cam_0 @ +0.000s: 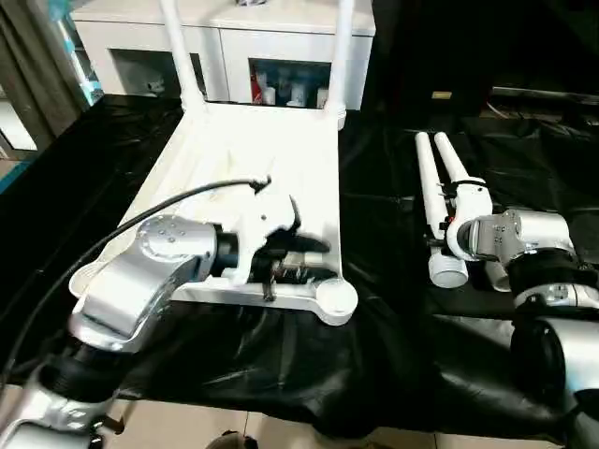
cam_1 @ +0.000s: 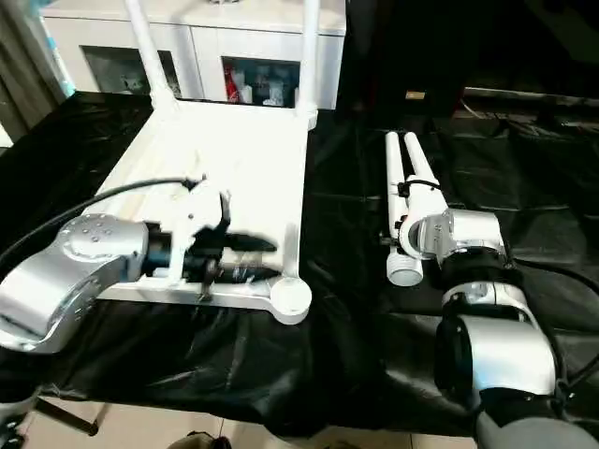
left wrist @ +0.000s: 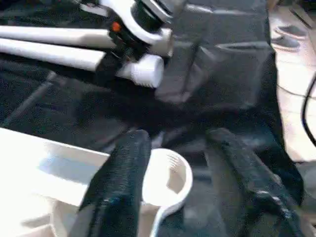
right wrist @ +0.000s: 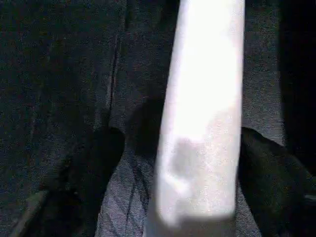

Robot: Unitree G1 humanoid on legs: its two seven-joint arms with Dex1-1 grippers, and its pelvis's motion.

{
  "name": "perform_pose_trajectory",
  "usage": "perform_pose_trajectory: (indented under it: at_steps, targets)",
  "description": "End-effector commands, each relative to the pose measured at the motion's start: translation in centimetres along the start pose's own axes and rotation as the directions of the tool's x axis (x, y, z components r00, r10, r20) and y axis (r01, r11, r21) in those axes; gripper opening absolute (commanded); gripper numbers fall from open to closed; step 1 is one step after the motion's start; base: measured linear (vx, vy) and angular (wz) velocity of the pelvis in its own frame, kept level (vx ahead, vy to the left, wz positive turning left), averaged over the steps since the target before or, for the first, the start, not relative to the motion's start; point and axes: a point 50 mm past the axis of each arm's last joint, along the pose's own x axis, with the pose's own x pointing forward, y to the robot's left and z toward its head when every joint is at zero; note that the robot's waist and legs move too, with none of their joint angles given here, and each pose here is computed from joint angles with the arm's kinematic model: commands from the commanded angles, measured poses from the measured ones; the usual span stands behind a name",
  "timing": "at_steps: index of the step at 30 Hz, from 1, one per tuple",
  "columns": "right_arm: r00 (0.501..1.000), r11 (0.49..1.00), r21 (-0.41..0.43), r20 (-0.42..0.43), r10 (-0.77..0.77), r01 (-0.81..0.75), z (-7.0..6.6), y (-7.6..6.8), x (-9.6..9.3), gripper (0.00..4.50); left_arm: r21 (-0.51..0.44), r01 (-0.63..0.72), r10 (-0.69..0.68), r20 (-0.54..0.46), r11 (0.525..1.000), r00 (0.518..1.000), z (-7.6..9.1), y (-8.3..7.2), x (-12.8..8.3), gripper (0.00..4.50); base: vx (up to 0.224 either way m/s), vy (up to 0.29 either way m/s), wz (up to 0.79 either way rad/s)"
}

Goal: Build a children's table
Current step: Pick table leg

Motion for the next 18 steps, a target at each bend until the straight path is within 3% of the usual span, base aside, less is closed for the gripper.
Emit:
perform_pose_trajectory:
  at_steps: [1, 9, 13, 18]
  targets:
    - [1.0, 1.0, 0.006, -0.017, -0.001, 0.001, -0.2, 0.0, 0.1, 3.55, -0.002, 0.017, -0.017, -0.018, 1.0, 1.0, -0.1, -0.3, 0.0, 2.51, 0.0, 0.0, 0.0]
    - [1.0, 1.0, 0.019, 0.002, -0.022, 0.022, -0.2, -0.2, 0.4, 2.84, -0.001, 0.016, -0.017, -0.042, 1.0, 0.999, -0.3, -0.4, 0.0, 3.17, 0.0, 0.0, 0.0]
    - [0.999, 0.999, 0.037, 0.026, -0.027, 0.026, 0.1, -0.3, 0.3, 2.65, -0.012, 0.003, -0.004, -0.033, 1.0, 0.999, -0.2, -0.2, 0.1, 3.25, 0.0, 0.0, 0.0]
    - [0.994, 0.995, 0.096, 0.11, -0.007, -0.003, 0.9, -0.5, -0.1, 2.11, -0.055, -0.133, 0.136, 0.059, 0.99, 0.989, 0.4, 1.7, 0.8, 3.72, 0.0, 0.0, 0.0]
